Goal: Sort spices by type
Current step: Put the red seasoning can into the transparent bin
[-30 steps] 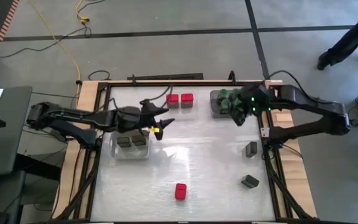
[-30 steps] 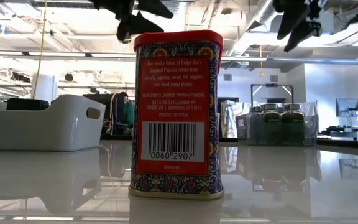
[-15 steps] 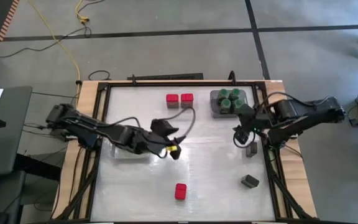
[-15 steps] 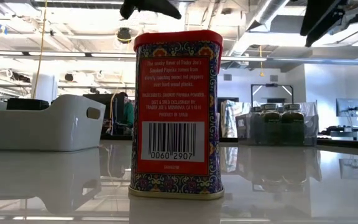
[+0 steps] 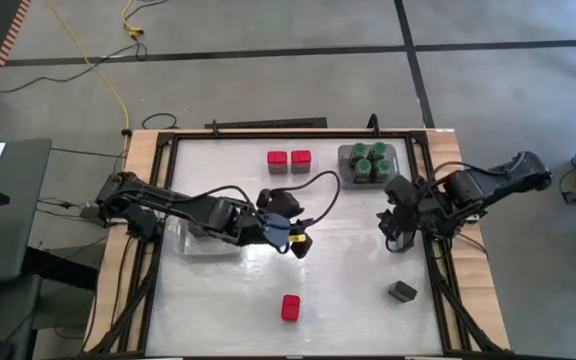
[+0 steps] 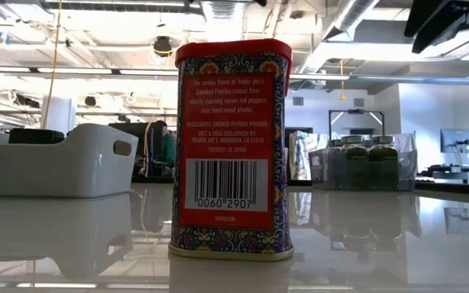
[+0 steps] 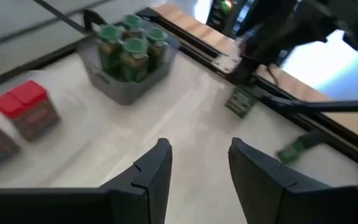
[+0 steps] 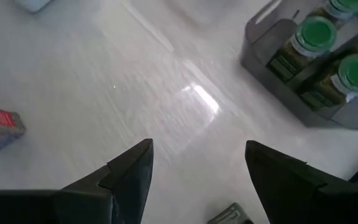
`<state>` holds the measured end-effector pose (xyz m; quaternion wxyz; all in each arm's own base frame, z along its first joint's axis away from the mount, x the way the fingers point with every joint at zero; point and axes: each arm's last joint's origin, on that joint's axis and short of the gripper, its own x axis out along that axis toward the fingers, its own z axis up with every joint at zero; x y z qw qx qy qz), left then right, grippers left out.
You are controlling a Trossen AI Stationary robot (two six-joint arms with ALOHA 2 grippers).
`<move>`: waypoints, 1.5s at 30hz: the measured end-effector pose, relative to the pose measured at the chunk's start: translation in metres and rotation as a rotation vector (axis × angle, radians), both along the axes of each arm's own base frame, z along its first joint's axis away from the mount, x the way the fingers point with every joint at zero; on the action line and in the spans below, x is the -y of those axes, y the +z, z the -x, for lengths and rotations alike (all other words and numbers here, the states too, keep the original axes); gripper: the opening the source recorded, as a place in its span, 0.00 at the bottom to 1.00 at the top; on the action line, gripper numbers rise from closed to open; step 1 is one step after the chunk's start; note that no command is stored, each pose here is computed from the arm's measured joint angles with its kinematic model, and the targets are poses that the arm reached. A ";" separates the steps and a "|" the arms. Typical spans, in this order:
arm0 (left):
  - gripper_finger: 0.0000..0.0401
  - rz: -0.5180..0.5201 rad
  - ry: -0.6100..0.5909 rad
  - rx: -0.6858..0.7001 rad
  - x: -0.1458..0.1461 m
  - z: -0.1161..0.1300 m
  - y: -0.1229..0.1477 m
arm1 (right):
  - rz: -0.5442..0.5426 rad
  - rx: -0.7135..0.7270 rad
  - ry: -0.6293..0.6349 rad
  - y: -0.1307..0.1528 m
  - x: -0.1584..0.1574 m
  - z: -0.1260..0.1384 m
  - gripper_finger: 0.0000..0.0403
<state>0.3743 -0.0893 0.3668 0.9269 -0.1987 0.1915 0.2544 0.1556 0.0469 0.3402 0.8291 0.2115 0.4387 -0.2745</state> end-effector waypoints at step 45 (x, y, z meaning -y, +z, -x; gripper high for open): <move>0.37 0.824 0.304 0.051 0.045 -0.072 -0.130 | 0.254 -0.253 0.433 -0.037 -0.085 0.004 0.70</move>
